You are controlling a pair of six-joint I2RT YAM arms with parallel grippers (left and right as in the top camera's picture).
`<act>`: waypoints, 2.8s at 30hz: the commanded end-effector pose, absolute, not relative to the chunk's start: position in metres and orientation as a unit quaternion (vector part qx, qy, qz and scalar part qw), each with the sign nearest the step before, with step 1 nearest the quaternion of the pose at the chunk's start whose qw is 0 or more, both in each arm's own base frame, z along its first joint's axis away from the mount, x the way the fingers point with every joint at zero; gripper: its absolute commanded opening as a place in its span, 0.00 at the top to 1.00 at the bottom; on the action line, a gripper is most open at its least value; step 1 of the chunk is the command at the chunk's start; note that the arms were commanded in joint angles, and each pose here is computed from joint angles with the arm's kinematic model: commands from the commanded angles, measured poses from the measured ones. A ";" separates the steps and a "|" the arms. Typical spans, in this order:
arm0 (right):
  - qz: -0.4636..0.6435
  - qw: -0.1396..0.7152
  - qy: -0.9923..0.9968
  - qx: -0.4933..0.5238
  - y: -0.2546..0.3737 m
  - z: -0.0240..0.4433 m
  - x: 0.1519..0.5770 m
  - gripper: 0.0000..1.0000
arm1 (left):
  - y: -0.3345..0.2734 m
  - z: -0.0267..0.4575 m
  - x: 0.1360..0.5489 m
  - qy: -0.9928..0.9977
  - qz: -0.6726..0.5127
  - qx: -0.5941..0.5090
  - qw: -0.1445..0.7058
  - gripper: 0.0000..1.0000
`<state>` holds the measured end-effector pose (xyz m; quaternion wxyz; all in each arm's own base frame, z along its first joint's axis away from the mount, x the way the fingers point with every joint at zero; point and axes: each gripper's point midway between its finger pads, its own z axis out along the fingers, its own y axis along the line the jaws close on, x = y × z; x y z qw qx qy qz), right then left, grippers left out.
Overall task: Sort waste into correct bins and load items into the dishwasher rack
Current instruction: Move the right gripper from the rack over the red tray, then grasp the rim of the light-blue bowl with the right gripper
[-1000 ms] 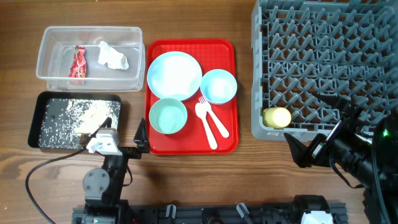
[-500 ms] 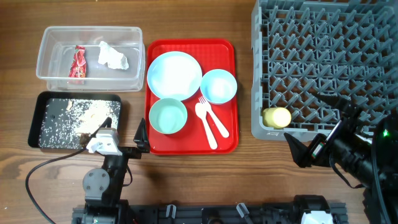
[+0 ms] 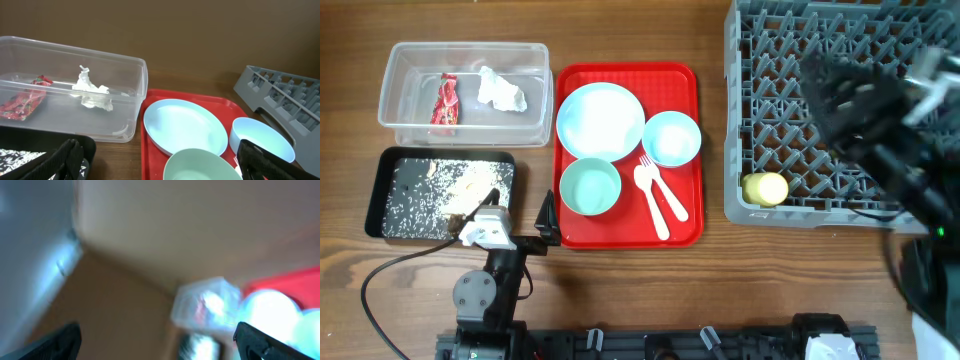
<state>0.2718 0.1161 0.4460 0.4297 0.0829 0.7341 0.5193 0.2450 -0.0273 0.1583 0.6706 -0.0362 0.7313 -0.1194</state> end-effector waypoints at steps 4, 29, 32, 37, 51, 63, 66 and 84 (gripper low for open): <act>0.522 0.329 0.781 -0.101 0.150 0.378 0.267 0.00 | -0.027 0.156 0.245 0.733 -0.115 -0.030 0.670 0.00; 0.042 0.216 0.975 0.038 0.189 0.135 0.334 0.26 | -0.027 0.156 0.245 0.733 -0.114 -0.030 0.670 0.00; 0.031 0.203 0.976 0.070 0.173 0.111 0.355 0.29 | -0.027 0.156 0.245 0.733 -0.114 -0.030 0.670 0.00; 0.066 0.156 0.982 0.085 0.172 0.082 0.364 0.46 | -0.027 0.156 0.245 0.733 -0.115 -0.030 0.670 0.00; 0.042 0.125 0.986 0.104 0.169 0.044 0.365 0.62 | -0.027 0.156 0.245 0.733 -0.114 -0.030 0.670 0.00; 0.049 0.124 0.986 0.104 0.172 0.039 0.366 0.60 | -0.027 0.156 0.245 0.733 -0.114 -0.030 0.670 0.00; 0.049 0.125 0.985 0.105 0.172 0.039 0.366 0.46 | -0.027 0.156 0.245 0.733 -0.114 -0.030 0.670 0.00; 0.053 0.132 0.983 0.119 0.172 0.036 0.368 0.58 | -0.027 0.156 0.245 0.733 -0.114 -0.030 0.670 0.00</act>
